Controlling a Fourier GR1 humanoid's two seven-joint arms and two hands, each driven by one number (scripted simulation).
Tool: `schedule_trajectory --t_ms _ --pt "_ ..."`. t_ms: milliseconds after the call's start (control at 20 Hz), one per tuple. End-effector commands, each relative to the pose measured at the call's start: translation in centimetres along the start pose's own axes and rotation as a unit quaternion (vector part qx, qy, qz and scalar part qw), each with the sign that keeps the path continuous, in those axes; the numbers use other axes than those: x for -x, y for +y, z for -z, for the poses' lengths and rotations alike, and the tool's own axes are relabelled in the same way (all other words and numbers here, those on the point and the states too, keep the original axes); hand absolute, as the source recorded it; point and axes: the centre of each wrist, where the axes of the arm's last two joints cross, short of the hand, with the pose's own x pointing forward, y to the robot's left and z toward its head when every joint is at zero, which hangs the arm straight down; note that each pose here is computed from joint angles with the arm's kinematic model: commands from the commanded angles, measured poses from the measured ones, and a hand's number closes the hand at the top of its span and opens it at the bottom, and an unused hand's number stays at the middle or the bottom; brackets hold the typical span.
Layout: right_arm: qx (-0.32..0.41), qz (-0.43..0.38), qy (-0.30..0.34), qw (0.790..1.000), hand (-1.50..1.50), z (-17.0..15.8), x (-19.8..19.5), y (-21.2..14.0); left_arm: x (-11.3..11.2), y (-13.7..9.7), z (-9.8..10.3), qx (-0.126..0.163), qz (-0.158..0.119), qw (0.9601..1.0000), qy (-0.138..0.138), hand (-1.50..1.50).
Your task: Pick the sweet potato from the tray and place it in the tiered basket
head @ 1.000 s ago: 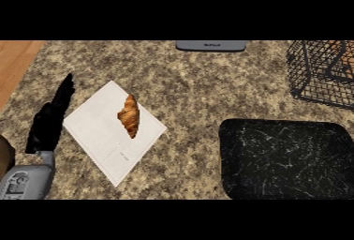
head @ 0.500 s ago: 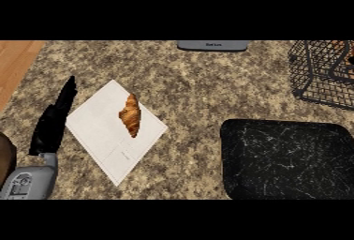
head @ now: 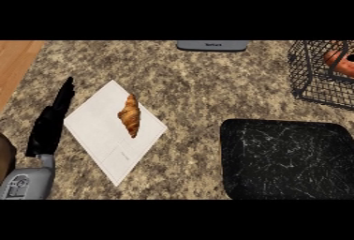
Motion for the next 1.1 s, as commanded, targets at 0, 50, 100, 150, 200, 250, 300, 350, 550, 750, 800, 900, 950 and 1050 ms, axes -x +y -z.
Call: schedule_trajectory --t_ms 0,50,100,150,200,250,300,350,550,750,800,900,950,1050 --pt "0.053 0.046 -0.017 0.997 -1.50 0.0 1.1 -1.7 -0.1 0.2 0.1 -0.003 -0.001 1.0000 0.002 0.00" --pt "0.066 0.051 -0.014 0.996 -1.50 0.6 0.6 -4.3 -0.1 1.9 -0.1 -0.002 -0.004 1.0000 0.002 0.00" --pt "0.070 0.050 -0.021 0.996 -1.50 0.4 1.1 -3.8 0.0 -0.1 0.1 0.000 0.001 1.0000 0.006 0.00" --pt "0.079 0.056 -0.013 0.995 -1.50 0.7 0.8 -5.9 0.2 0.7 -0.2 -0.003 -0.005 1.0000 0.006 0.00" --pt "0.088 0.058 0.009 0.994 -1.50 1.0 -0.4 -6.7 0.9 1.5 -0.9 -0.013 0.004 0.9999 0.007 0.00" --pt "0.092 0.069 0.007 0.993 -1.50 1.0 -0.5 -7.8 -0.6 -1.1 -0.2 -0.012 -0.004 0.9999 0.010 0.00" --pt "0.095 0.070 0.027 0.993 -1.50 0.8 0.2 -6.5 -0.1 0.8 -0.7 0.002 -0.003 0.9998 0.017 0.00" --pt "0.088 0.074 0.049 0.992 -1.50 0.7 1.2 -9.0 0.4 -0.3 -1.6 -0.009 0.002 0.9999 0.005 0.00" --pt "0.057 0.127 0.092 0.986 -1.50 -0.5 5.8 -10.9 -0.2 1.4 0.4 -0.017 -0.001 0.9998 0.009 0.00" --pt "0.046 0.134 0.093 0.986 -1.50 -2.4 10.1 -14.6 1.0 0.0 0.4 -0.013 0.001 0.9997 0.021 0.00" --pt "0.045 0.133 0.093 0.986 -1.50 -3.0 10.9 -16.1 1.2 0.9 -1.1 -0.023 0.001 0.9996 0.016 0.00" --pt "0.055 0.135 0.090 0.985 -1.50 -4.5 13.2 -18.1 1.9 1.2 -2.2 -0.013 0.008 0.9998 0.012 0.00" --pt "0.052 0.153 0.075 0.984 -1.50 -5.4 15.1 -17.0 0.5 0.5 -0.8 -0.019 -0.003 0.9997 0.018 0.00" --pt "0.062 0.164 0.067 0.982 -1.50 -6.5 16.2 -19.3 1.0 1.2 -1.7 -0.020 0.007 0.9996 0.019 0.00"
